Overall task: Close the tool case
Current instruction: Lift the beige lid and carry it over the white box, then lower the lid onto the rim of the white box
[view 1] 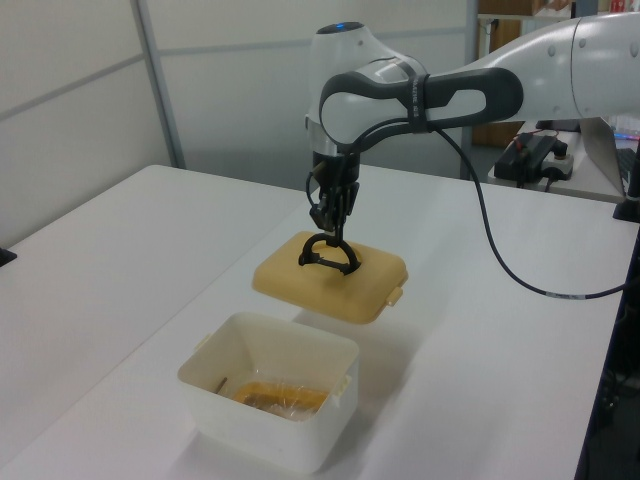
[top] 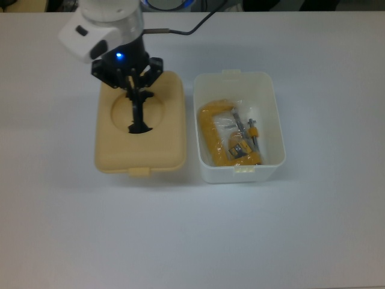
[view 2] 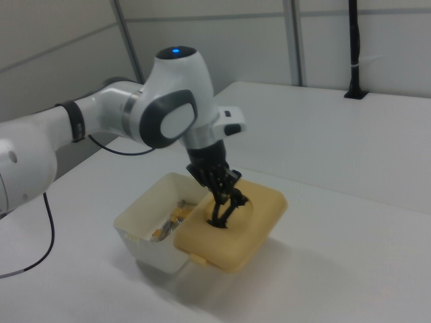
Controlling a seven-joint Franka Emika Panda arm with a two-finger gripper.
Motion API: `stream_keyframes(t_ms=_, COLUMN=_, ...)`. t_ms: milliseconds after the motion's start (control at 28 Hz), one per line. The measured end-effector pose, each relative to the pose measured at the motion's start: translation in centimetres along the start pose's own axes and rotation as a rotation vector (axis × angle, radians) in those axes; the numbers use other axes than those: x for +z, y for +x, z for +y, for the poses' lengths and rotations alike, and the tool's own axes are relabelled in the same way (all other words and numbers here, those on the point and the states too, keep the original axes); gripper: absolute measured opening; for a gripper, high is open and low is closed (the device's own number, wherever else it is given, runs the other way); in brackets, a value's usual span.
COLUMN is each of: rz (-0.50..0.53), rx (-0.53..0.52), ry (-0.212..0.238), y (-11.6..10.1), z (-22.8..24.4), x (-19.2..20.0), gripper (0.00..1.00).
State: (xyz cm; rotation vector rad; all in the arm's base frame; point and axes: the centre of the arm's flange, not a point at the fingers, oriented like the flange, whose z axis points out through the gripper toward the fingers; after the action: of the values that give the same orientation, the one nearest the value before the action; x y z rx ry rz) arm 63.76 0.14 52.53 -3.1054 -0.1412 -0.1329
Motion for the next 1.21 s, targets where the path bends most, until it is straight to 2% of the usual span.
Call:
stream_keyframes(t_ms=286, rz=-0.035, rx=-0.029, ry=0.017, y=-0.1, z=-6.3, x=-1.6, gripper=0.11)
stream_keyframes(t_ms=500, rz=-0.037, rx=-0.038, ry=0.023, y=-0.6, z=-12.8, x=-1.9, gripper=0.11)
stream_keyframes(t_ms=643, rz=-0.037, rx=-0.045, ry=0.013, y=-1.0, z=-15.7, x=-1.9, gripper=0.11)
stream_keyframes(t_ms=1214, rz=-0.041, rx=-0.058, ry=-0.022, y=-1.2, z=-17.7, x=-1.3, gripper=0.11)
